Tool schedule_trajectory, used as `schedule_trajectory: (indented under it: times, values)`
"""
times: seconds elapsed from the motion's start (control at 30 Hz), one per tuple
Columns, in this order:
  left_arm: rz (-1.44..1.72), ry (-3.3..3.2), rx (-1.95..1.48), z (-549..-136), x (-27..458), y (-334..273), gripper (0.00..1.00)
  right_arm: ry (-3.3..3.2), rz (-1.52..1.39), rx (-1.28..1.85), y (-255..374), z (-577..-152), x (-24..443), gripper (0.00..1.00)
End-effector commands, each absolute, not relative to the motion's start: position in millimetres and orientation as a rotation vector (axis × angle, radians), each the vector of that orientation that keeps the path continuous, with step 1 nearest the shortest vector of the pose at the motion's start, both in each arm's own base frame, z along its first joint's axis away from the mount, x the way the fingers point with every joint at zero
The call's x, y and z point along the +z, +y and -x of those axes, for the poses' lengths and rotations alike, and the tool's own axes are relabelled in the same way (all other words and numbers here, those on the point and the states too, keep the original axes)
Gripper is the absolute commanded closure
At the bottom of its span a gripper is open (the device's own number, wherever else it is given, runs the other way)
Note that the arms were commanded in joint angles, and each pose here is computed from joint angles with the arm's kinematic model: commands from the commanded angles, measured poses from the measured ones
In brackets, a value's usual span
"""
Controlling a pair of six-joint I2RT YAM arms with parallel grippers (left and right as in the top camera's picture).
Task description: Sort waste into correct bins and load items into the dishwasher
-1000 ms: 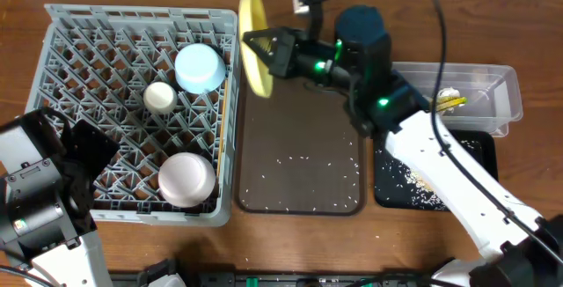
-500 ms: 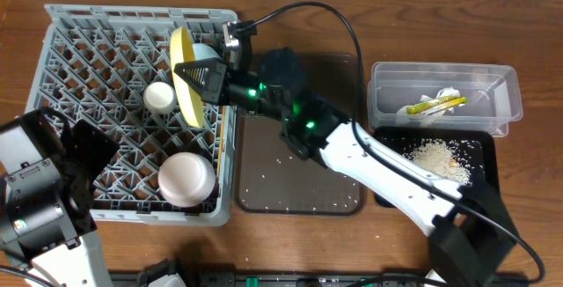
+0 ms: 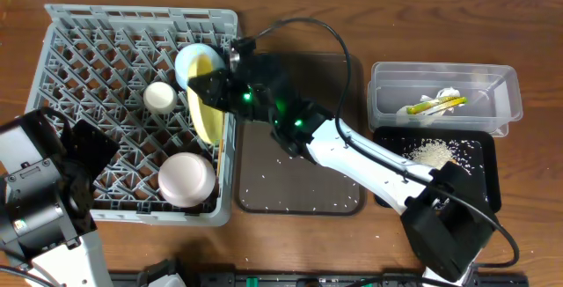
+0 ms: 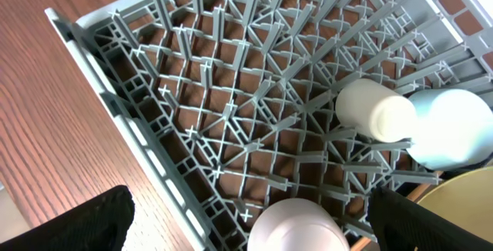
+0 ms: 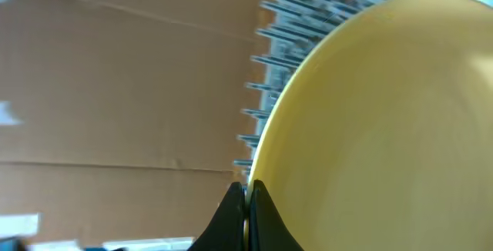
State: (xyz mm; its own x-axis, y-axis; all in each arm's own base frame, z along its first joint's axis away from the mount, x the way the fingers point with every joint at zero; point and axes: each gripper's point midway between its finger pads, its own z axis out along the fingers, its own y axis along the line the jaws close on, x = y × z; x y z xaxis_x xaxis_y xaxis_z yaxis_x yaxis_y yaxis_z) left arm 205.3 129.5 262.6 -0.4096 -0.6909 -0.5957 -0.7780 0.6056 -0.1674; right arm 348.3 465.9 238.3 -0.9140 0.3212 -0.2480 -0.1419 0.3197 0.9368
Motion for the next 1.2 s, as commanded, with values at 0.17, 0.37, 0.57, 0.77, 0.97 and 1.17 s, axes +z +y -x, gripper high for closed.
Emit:
schedule_trajectory:
  times: [0.17, 0.37, 0.57, 0.77, 0.97, 1.17]
  values:
    - [1.146, 2.193, 0.205, -203, 267, 132, 0.02, 2.236, -0.189, 1.507, 463, -347, 223, 0.99]
    - [1.146, 2.193, 0.205, -203, 267, 132, 0.02, 2.247, -0.185, 1.494, 468, -340, 220, 0.98]
    - [1.146, 2.193, 0.205, -203, 267, 132, 0.02, 2.234, -0.171, 1.429, 466, -342, 216, 0.39]
    - [1.146, 2.193, 0.205, -203, 267, 132, 0.02, 2.128, 0.019, 1.413, 465, -342, 244, 0.23]
    - [1.146, 2.193, 0.205, -203, 267, 132, 0.02, 2.161, 0.103, 1.149, 391, -360, 273, 0.21]
    - [1.146, 2.193, 0.205, -203, 267, 132, 0.02, 2.374, 0.187, 0.655, 245, -372, 266, 0.15]
